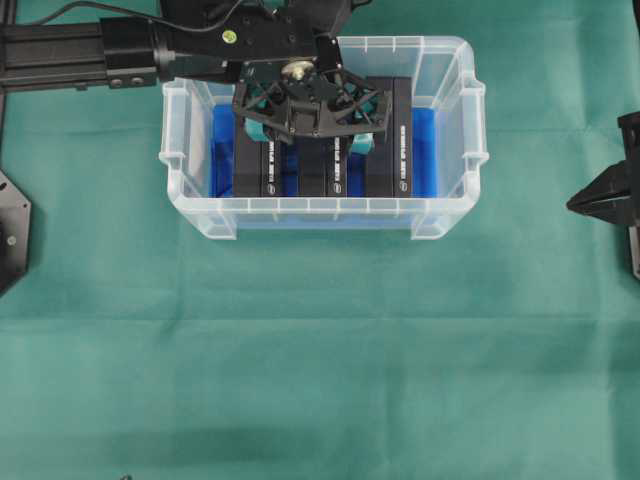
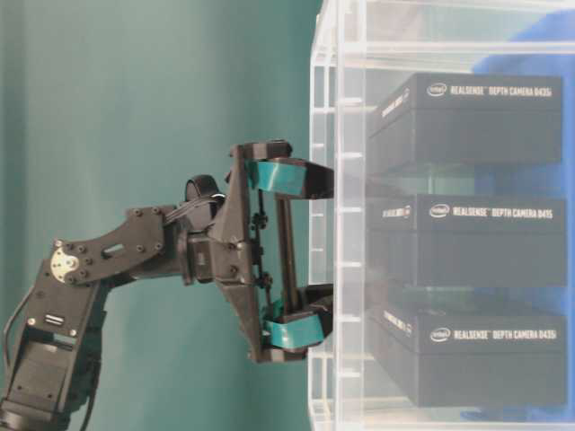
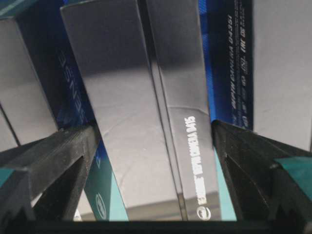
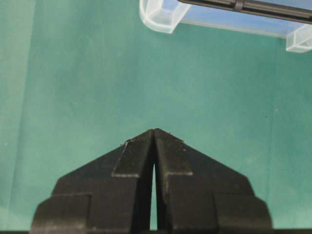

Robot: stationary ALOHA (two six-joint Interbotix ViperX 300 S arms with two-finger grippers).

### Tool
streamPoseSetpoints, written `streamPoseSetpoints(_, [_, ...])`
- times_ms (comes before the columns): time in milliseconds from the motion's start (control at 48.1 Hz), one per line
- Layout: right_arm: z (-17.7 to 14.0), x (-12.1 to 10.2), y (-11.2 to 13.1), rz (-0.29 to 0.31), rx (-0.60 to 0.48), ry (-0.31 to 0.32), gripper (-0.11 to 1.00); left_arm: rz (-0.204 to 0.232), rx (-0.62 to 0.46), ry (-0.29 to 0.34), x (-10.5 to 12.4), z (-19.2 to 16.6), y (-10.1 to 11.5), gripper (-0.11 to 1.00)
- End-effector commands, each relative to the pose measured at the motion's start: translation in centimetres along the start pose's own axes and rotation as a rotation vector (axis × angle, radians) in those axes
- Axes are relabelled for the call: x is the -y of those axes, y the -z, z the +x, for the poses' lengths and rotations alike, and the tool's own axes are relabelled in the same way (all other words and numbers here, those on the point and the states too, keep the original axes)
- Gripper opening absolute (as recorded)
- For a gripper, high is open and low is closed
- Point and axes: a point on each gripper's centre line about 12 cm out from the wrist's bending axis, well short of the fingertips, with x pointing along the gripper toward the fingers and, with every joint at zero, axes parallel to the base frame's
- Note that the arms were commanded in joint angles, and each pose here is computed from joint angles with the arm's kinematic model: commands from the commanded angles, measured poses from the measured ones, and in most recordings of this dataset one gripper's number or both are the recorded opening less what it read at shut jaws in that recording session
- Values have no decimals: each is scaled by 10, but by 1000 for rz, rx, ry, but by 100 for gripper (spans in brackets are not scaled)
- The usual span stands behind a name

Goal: Take the box out of the case with the left arm.
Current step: 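Lower the left gripper around the middle box in the case, then close the left gripper on the middle black box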

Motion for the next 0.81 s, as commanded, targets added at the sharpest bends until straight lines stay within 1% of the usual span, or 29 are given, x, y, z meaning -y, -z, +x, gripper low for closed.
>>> streamPoseSetpoints(0, [-5,1,-9,3,25,3,0,-5,14,27,1,-8,-2,97])
streamPoseSetpoints(187, [-4,1,-8,0,20,6,0,-9,14,28,-3,1,0,97])
streamPoseSetpoints(436, [-4,2,-8,-9,21,15,0,-14,7,12,-8,9,2,97])
streamPoseSetpoints(623, [-3,2,-8,-9,17,15,0,-12,18,44,-3,7,0,96])
streamPoseSetpoints(665, [-4,2,-8,-9,21,15,0,-14,20,48,-1,6,-1,94])
streamPoseSetpoints(706, [-3,2,-8,-9,17,15,0,-16,20,53,0,5,-1,88])
streamPoseSetpoints(748, [-3,2,-8,-9,16,15,0,-15,23,62,4,3,0,80])
streamPoseSetpoints(789, [-3,2,-8,-9,17,15,0,-15,26,72,7,0,-1,69])
